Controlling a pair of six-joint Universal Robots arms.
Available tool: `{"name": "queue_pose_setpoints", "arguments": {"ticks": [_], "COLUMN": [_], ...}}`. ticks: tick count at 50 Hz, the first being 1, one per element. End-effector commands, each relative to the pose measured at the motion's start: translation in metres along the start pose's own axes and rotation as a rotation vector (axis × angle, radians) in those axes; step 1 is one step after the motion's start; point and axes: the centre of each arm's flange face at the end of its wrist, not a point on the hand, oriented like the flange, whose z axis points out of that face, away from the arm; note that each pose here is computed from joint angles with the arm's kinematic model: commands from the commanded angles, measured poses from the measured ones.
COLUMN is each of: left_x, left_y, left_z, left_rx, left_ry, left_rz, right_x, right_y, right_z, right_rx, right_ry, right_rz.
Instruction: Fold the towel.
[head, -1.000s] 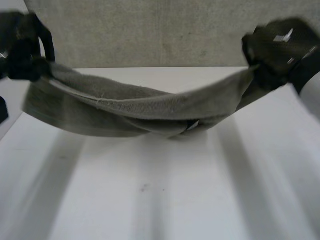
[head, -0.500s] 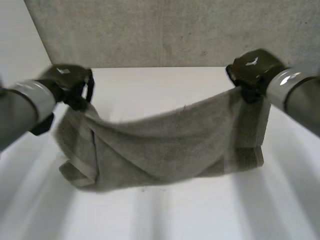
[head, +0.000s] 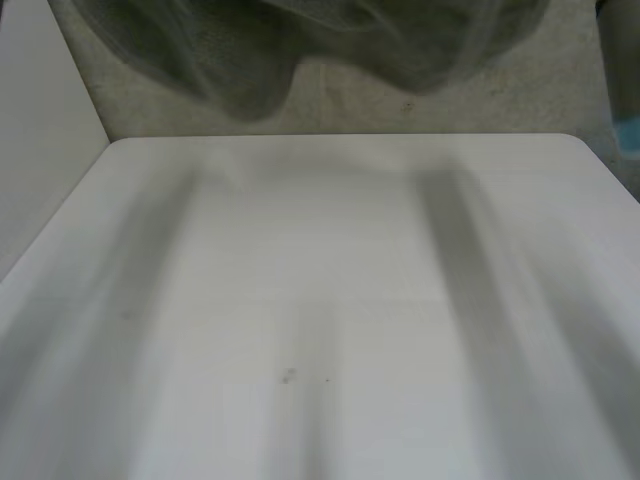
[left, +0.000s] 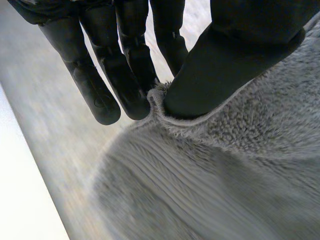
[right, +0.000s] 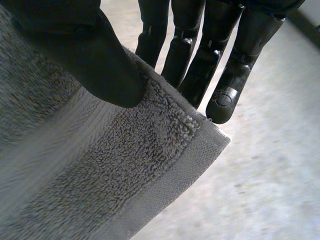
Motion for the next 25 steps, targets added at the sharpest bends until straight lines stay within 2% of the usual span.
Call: {"name": "queue_pose_setpoints", "arguments": {"ticks": [1, 4, 5, 7, 8, 9, 10, 13, 15, 18, 25], "left_x": [0.022, 0.033, 0.038, 0.042, 0.048, 0.048, 0.053, 0.061, 0.064, 0.066, 0.064], "left_y": [0.090, 0.126, 0.144, 0.160, 0.177, 0.177, 0.197, 0.229, 0.239, 0.248, 0.235], "left_z": [-0.062, -0.091, -0.105, -0.118, -0.130, -0.130, -0.142, -0.161, -0.168, -0.182, -0.190], "left_rx": [-0.337, -0.441, -0.485, -0.517, -0.547, -0.548, -0.584, -0.658, -0.694, -0.751, -0.761], "left_ry": [0.100, 0.136, 0.151, 0.162, 0.174, 0.174, 0.185, 0.204, 0.214, 0.233, 0.247], "left_rz": [0.008, 0.012, 0.015, 0.018, 0.022, 0.022, 0.029, 0.037, 0.038, 0.040, 0.033], "right_x": [-0.034, -0.052, -0.052, -0.071, -0.071, -0.080, -0.090, -0.097, -0.105, -0.111, -0.105], "right_y": [0.040, 0.063, 0.063, 0.083, 0.083, 0.095, 0.110, 0.126, 0.147, 0.157, 0.159], "right_z": [-0.067, -0.103, -0.104, -0.143, -0.143, -0.160, -0.178, -0.192, -0.213, -0.225, -0.232], "right_rx": [-0.209, -0.342, -0.342, -0.479, -0.480, -0.541, -0.613, -0.676, -0.773, -0.830, -0.883], "right_ry": [-0.195, -0.285, -0.285, -0.392, -0.393, -0.431, -0.471, -0.501, -0.530, -0.551, -0.553], "right_rz": [0.107, 0.128, 0.128, 0.155, 0.155, 0.171, 0.182, 0.185, 0.195, 0.203, 0.215]}}
